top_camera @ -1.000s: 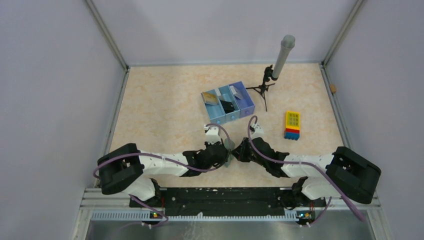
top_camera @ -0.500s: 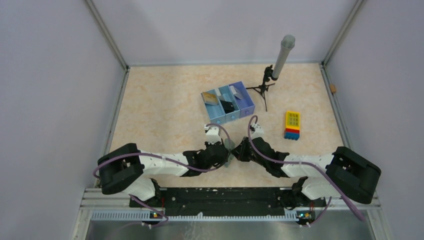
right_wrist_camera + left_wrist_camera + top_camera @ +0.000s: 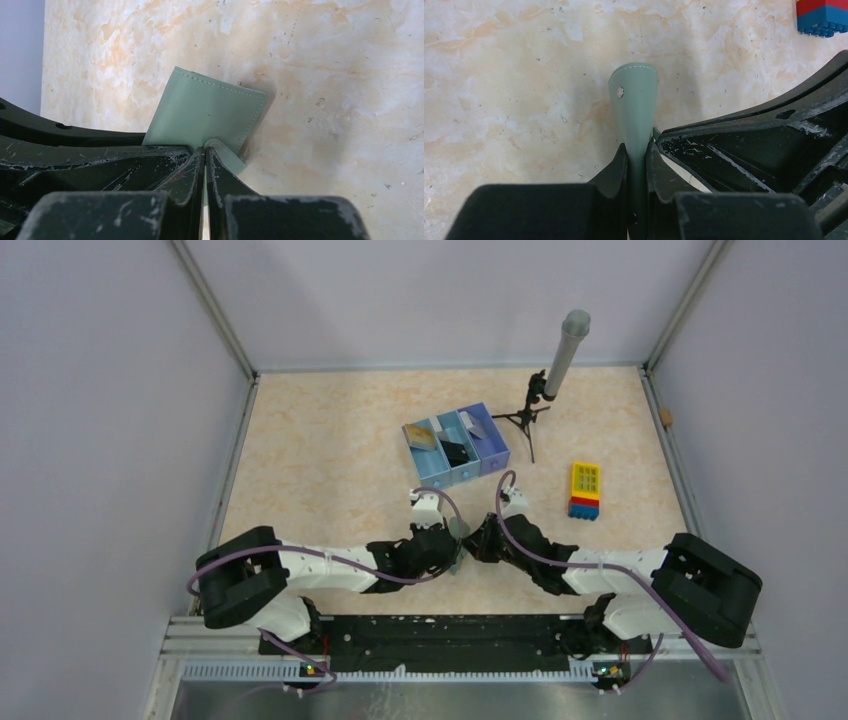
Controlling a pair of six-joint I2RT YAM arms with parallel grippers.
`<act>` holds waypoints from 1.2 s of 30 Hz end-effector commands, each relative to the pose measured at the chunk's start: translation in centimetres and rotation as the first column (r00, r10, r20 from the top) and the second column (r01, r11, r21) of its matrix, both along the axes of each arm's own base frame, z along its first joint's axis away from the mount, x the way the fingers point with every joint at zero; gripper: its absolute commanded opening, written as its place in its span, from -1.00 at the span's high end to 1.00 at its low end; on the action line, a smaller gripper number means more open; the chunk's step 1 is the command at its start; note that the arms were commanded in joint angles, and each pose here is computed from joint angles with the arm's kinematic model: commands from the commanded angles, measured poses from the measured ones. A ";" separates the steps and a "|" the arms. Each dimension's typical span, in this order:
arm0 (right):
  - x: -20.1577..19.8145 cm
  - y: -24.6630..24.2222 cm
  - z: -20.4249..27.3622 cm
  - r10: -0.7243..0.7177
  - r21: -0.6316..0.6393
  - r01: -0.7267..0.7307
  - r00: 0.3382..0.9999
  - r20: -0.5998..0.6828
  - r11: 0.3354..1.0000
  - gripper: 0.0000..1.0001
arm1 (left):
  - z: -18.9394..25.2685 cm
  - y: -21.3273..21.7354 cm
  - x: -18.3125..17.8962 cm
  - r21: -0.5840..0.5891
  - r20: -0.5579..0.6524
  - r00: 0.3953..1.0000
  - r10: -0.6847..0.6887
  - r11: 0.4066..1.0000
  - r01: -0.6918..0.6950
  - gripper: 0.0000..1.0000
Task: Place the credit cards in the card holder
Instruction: Close the card holder at the center of the board.
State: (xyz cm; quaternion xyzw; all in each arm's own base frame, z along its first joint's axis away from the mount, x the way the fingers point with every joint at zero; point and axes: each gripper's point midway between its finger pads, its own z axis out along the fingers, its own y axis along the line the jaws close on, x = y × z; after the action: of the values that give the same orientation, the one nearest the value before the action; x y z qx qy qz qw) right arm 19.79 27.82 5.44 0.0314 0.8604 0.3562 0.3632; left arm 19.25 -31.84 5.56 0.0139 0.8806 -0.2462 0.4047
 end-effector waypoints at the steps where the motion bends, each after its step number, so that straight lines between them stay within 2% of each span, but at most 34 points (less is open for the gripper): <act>1: 0.6 1.0 2.0 0.009 0.074 -0.013 0.998 0.056 0.997 1.00 | -5.5 3.4 -2.9 0.219 -0.136 0.989 -0.060 0.972 0.088 1.00; 18: -0.2 1.2 0.2 0.018 0.086 -0.017 1.000 -0.012 0.996 1.00 | -5.5 3.5 -3.0 0.217 -0.136 0.989 -0.055 0.973 0.084 1.00; 29: -1.1 -0.4 -1.8 -0.051 0.100 0.062 0.993 -0.107 0.993 1.00 | -5.6 3.7 -3.0 0.217 -0.138 0.989 -0.046 0.973 0.076 1.00; 36: -1.2 0.1 -1.7 -0.051 0.138 0.067 0.992 -0.117 0.988 1.00 | -5.8 3.5 -3.0 0.221 -0.143 0.988 -0.051 0.972 0.082 1.00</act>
State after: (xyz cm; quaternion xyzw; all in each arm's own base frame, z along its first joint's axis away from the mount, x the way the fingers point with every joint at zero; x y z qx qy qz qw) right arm 19.41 27.61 4.52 0.1025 0.8465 0.3960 0.3408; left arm 19.26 -31.79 5.51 0.0138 0.8810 -0.2442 0.4049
